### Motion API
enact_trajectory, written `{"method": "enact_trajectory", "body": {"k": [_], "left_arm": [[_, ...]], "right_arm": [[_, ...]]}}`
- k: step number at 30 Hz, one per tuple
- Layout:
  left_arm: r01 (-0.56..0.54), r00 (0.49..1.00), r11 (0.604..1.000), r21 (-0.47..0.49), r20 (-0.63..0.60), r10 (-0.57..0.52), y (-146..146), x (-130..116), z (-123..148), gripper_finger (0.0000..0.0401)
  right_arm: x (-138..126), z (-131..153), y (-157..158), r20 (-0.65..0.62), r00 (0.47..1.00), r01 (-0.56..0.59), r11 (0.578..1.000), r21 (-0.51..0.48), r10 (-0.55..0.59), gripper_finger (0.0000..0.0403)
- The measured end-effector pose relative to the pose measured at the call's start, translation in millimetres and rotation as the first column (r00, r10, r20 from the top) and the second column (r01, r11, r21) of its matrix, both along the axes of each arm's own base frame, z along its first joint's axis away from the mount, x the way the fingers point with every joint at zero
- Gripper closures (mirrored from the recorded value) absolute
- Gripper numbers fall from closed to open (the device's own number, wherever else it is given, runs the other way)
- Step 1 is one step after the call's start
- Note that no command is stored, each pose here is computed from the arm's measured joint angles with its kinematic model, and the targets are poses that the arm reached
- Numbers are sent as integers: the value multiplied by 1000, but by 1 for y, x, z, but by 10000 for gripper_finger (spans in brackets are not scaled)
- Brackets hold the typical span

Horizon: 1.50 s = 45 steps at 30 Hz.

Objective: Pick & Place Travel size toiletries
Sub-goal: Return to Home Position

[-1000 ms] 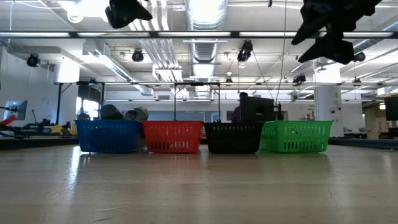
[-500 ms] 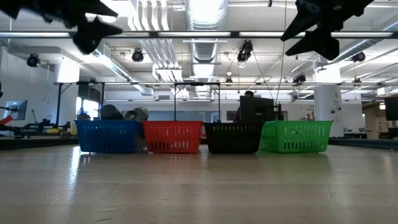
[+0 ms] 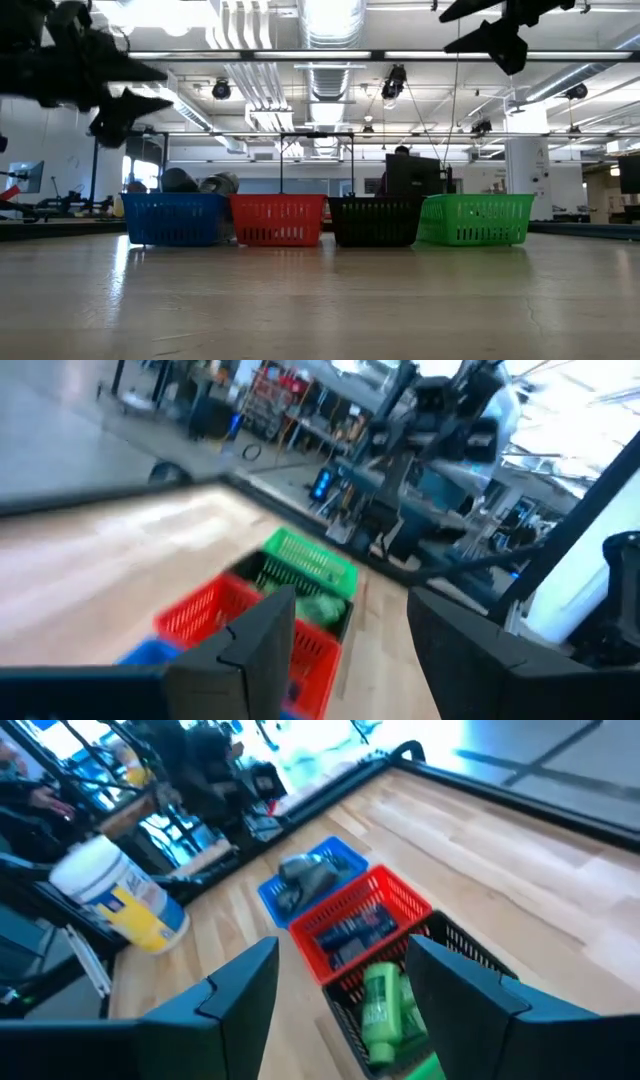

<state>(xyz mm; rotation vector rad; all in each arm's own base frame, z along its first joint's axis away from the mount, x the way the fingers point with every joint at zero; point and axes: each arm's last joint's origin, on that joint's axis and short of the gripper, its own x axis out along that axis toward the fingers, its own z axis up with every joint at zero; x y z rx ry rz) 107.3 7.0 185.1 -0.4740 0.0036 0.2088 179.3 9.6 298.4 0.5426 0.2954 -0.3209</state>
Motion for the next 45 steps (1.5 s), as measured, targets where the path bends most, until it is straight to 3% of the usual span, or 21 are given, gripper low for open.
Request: {"method": "enact_trajectory", "body": {"k": [6,11,17,20,25,35,41,45], "left_arm": [[-3,1000,1000,-30,-31,2,0,-2,-25,201],[8,998,1000,-17,-59,-9,0,-1,-28,201],[7,998,1000,-18,-60,-9,0,-1,-28,201],[7,998,1000,-18,-61,-9,0,-1,-28,201],[7,998,1000,-18,-62,-8,0,-1,-28,201],[6,998,1000,-19,-61,-7,0,-1,-28,201],[6,998,1000,-19,-61,-7,0,-1,-28,201],[6,998,1000,-19,-61,-7,0,-1,-28,201]], "right_arm": [[-8,14,-1,107,994,-20,999,-47,25,175],[-18,23,-2,195,980,-17,999,-51,26,163],[-30,-1,-3,185,983,-12,1000,-20,16,145],[-35,-7,-3,240,971,-17,1000,-6,18,138],[-38,-4,-3,314,949,-23,999,-28,31,125],[-37,-3,-3,311,950,-19,1000,-9,21,97],[-39,-2,-4,305,951,-24,995,-100,53,80],[-38,1,1,288,931,-160,958,-237,226,68]]}}
